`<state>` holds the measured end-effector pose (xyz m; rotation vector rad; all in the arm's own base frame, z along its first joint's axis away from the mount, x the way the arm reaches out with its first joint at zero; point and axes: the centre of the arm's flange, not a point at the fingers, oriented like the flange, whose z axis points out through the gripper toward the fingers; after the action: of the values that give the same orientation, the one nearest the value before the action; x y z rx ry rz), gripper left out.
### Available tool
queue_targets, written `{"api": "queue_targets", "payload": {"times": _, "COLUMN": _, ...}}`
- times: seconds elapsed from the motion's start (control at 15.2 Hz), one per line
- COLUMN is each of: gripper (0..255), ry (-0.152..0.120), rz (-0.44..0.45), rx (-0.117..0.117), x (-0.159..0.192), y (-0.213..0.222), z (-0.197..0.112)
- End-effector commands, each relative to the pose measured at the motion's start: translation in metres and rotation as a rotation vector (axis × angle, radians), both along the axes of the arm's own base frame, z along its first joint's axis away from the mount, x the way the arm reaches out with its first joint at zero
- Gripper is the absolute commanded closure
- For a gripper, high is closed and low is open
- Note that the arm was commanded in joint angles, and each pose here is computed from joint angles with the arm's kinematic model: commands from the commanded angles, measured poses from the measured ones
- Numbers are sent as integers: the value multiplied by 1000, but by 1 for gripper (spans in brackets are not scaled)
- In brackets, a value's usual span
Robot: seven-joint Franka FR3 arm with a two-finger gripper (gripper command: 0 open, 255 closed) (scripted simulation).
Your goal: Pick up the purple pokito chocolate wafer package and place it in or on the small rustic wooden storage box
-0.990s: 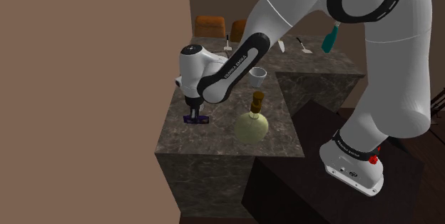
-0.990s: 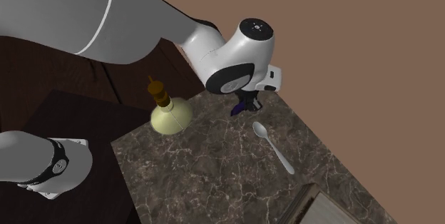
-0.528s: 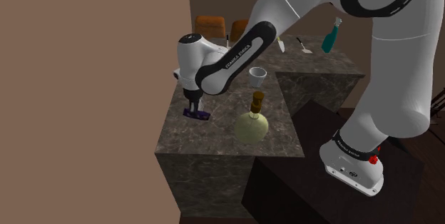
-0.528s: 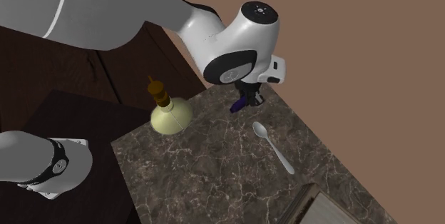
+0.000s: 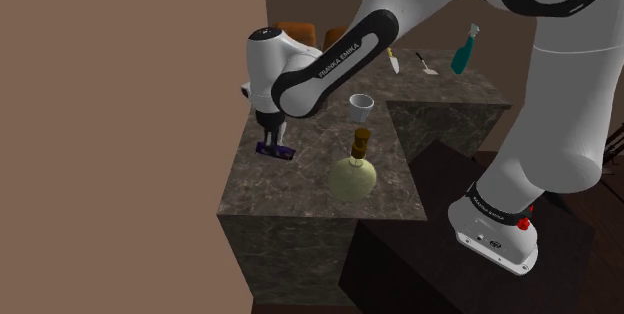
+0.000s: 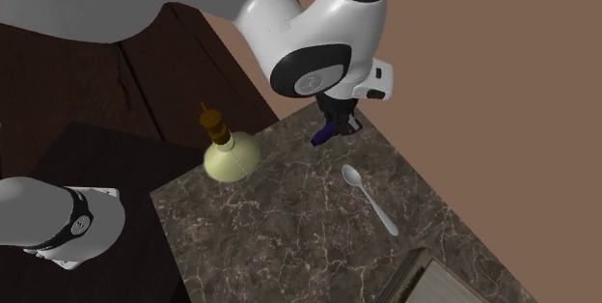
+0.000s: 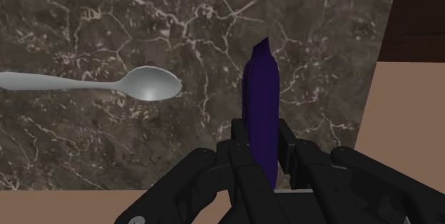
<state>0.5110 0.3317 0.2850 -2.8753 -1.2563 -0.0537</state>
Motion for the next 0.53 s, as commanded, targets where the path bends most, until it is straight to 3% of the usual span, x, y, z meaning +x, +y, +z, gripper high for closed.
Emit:
{"api": "queue_targets", "payload": {"times": 0.0, "gripper": 255, "ry": 0, "rz": 0, "rx": 0, "x": 0, "y": 1, "z": 10}}
{"api": "queue_targets", "payload": {"times": 0.46, "gripper": 255, "ry": 0, "rz": 0, "rx": 0, "x": 0, "y": 1, "z": 47}}
